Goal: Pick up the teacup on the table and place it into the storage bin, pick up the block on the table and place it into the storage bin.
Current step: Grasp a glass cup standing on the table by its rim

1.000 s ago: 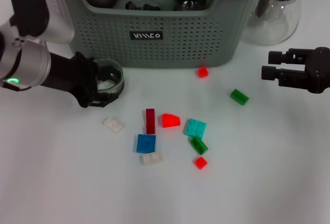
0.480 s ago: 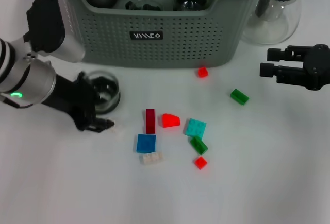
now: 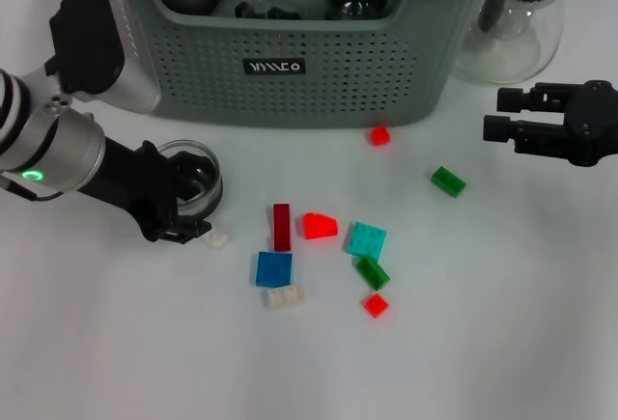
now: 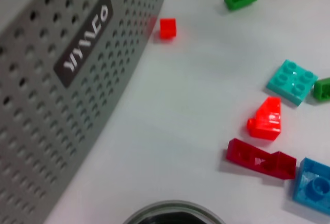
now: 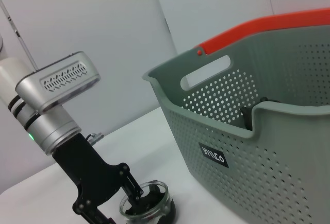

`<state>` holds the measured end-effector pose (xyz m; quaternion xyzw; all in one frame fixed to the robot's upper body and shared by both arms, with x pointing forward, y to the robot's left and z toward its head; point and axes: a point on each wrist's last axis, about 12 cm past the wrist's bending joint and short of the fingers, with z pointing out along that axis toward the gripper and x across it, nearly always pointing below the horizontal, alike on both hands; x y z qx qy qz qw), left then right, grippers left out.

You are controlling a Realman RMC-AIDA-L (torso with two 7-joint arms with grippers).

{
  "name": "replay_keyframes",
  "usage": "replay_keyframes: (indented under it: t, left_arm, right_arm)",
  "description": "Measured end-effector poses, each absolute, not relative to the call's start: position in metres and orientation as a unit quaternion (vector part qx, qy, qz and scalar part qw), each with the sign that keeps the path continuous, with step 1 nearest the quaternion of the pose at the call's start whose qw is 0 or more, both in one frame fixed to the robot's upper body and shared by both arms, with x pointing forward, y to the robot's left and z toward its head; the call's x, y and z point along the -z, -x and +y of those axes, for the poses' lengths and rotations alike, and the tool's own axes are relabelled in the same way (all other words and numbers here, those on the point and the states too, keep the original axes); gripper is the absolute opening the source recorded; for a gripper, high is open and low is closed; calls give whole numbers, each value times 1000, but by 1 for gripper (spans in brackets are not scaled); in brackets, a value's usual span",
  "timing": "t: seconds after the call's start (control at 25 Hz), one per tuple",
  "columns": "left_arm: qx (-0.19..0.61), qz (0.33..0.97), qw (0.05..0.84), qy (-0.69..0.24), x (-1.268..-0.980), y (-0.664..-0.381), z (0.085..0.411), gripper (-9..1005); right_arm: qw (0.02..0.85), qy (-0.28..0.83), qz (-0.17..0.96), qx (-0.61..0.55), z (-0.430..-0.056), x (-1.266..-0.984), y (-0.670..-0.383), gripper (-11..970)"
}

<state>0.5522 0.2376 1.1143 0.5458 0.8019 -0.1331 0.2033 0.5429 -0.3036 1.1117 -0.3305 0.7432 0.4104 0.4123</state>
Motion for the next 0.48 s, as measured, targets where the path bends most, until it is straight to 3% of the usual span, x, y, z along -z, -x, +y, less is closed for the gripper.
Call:
replay_keyframes:
  t: [0.32, 0.48]
  left_arm:
    - [123, 809, 200, -539, -1115, -552, 240, 453]
    - [132, 809, 193, -540, -1118, -551, 239, 272]
  right_arm:
    - [407, 332, 746, -409, -304, -1110, -542, 592]
    - [403, 335, 748, -408, -303, -1109, -542, 592]
